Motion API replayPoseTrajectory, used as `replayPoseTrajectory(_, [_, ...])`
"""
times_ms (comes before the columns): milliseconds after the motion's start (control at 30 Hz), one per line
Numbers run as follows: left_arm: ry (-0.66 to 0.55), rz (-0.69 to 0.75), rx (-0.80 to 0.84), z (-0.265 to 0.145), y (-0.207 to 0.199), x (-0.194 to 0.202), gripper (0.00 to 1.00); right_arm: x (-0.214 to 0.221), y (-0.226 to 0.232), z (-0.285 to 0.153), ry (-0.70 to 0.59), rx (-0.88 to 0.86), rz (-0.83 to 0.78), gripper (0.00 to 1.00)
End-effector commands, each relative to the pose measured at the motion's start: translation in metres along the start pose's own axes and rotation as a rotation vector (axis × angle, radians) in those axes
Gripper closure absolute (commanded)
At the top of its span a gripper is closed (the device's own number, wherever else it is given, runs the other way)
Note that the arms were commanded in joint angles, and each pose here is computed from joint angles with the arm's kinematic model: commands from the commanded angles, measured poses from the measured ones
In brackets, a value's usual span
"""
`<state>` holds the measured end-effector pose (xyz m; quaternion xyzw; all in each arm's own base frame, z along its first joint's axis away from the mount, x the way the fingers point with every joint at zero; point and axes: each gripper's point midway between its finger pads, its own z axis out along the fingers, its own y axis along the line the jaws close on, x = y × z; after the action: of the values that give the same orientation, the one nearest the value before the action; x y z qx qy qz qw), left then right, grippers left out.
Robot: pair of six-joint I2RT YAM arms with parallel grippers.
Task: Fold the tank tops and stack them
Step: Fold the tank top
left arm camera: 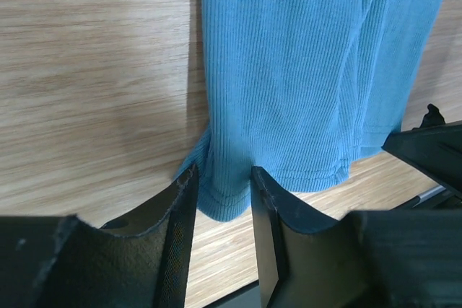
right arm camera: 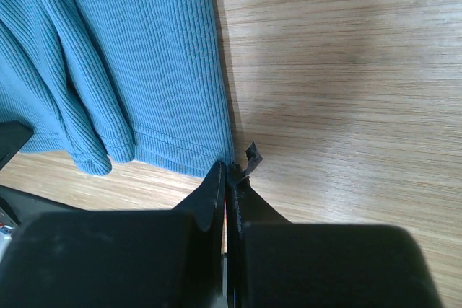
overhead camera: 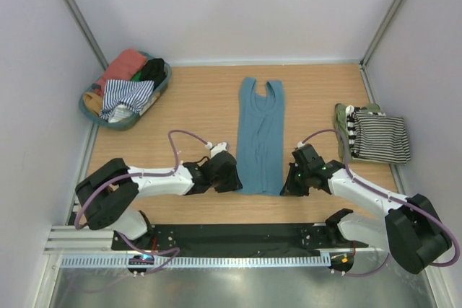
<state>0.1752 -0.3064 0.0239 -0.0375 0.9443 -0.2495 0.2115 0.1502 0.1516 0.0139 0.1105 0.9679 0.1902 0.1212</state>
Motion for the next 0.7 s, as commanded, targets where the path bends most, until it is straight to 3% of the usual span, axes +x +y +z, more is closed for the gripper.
replayPoseTrajectory(0, [0.027, 0.017, -0.058, 0.007, 0.013, 0.006, 0.63, 0.002, -0.005, -0.003, 0.005, 0.031, -0.022, 0.99])
replayPoseTrajectory(133, [0.039, 0.027, -0.112, 0.011, 0.023, 0.01, 0.63, 0.002, -0.006, -0.004, 0.008, 0.034, -0.025, 0.99])
replayPoseTrajectory(200, [0.041, 0.029, -0.114, 0.011, 0.024, 0.011, 0.75, 0.0, -0.003, -0.006, 0.002, 0.028, -0.026, 0.99])
replayPoseTrajectory(233, [0.048, 0.032, -0.106, 0.011, 0.021, 0.013, 0.88, 0.0, -0.003, -0.007, 0.002, 0.025, -0.029, 0.99])
replayPoseTrajectory(300, [0.054, 0.038, -0.094, 0.01, 0.016, 0.013, 1.0, -0.003, 0.002, -0.011, -0.007, 0.017, -0.032, 0.99])
replayPoseTrajectory(667, [-0.02, 0.071, -0.076, -0.002, -0.031, -0.036, 1.0, -0.054, 0.044, -0.038, -0.134, -0.033, -0.097, 0.99])
